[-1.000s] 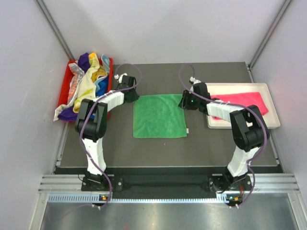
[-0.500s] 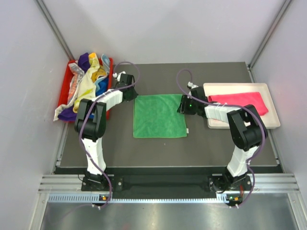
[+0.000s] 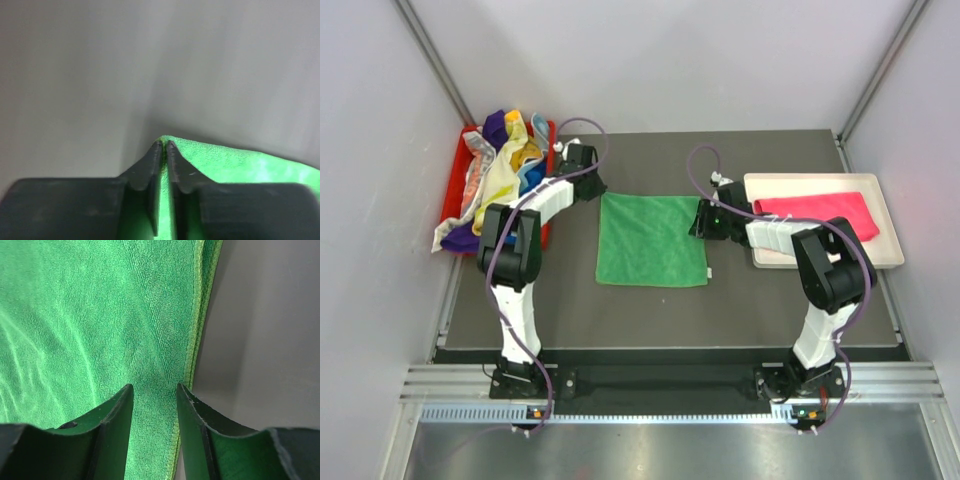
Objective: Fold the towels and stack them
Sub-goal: Fold the towel
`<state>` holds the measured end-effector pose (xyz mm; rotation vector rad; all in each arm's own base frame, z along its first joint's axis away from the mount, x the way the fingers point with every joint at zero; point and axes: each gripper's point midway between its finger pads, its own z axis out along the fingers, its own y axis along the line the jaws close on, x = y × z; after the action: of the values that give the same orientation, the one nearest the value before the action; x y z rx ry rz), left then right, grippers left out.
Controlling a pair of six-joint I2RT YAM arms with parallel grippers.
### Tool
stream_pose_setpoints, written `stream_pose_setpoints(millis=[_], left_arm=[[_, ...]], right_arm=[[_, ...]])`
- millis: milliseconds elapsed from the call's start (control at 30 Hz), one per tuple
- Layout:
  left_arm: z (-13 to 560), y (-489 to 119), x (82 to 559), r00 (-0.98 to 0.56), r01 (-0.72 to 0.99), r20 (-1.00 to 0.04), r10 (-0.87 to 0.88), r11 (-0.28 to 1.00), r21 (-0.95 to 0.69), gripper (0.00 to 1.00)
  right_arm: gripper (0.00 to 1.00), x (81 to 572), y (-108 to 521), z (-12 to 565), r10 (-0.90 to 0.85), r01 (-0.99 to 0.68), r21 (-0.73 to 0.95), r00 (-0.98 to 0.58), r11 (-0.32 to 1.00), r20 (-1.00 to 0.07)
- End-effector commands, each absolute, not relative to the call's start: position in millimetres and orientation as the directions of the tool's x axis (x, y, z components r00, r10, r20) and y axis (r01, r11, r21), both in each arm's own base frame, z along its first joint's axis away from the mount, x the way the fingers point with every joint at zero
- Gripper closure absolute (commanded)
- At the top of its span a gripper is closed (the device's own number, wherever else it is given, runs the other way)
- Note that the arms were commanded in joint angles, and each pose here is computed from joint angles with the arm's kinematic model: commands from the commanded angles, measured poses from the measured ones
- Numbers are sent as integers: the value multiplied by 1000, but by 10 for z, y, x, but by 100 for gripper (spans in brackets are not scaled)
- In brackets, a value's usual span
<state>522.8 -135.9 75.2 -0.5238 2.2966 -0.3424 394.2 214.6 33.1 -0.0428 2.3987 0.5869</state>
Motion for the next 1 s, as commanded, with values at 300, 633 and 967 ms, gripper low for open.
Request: stream_pose_setpoints(millis=[300,633,967], left_arm=[[970,-1193,5339,-595,-247,-685,-419,907,-340,52],[1126,-1338,5191,-607,-102,-711,-356,922,-374,48],[1028,-1515,5132,-667,-15,-678,-309,916,-402,49]], right_arm=[[59,4282,2042,796,157,-170,376,-701,911,-696],[58,4763,1825,753,100,-119,235,-660,965,-745],[56,5100,1925,715,116,-120,255,-657,960,-745]])
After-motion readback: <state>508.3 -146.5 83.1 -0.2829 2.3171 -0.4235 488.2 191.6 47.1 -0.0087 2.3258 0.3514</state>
